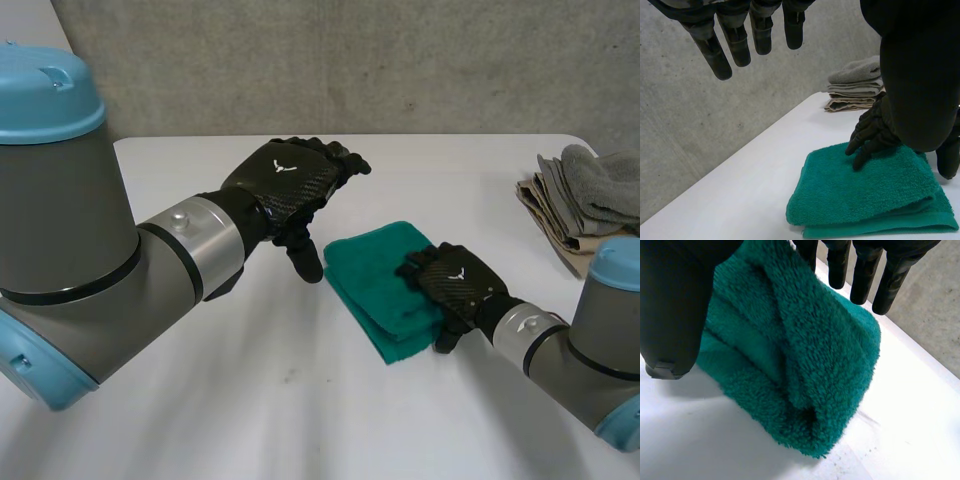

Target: Fold the laundry.

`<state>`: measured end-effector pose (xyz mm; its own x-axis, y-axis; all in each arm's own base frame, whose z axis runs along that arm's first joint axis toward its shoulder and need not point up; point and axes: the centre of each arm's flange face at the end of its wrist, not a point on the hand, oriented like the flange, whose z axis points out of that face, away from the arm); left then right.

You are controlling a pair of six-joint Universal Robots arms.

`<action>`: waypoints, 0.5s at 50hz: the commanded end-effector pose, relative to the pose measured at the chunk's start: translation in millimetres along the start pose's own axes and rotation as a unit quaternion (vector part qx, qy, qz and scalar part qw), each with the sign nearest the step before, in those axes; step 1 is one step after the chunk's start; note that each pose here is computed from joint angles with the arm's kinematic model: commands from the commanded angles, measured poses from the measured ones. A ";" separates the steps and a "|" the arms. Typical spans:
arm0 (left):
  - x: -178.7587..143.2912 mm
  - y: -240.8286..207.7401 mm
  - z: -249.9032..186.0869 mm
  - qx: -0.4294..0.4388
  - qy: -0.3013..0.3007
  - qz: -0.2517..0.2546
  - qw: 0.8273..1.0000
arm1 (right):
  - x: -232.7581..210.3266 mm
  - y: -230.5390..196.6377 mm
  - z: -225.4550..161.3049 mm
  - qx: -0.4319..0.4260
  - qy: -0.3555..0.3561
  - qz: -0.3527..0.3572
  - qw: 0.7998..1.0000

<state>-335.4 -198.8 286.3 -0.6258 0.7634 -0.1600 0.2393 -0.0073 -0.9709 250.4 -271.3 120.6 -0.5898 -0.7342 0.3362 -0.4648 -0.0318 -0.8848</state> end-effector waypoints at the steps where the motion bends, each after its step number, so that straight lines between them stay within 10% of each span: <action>1: 0.1 0.9 0.3 -0.001 0.000 0.000 1.000 | -1.3 -0.9 2.5 0.015 0.000 -0.008 1.000; 25: 1.2 2.6 -0.1 -0.004 0.002 -0.001 1.000 | 2.5 9.4 27.4 0.024 0.016 -0.018 0.999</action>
<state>-335.5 -198.3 284.4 -0.6244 0.7647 -0.1591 0.2422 -0.0041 -0.9702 259.9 -292.3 105.2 -0.5975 -0.7078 0.3769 -0.4539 -0.0889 -0.8866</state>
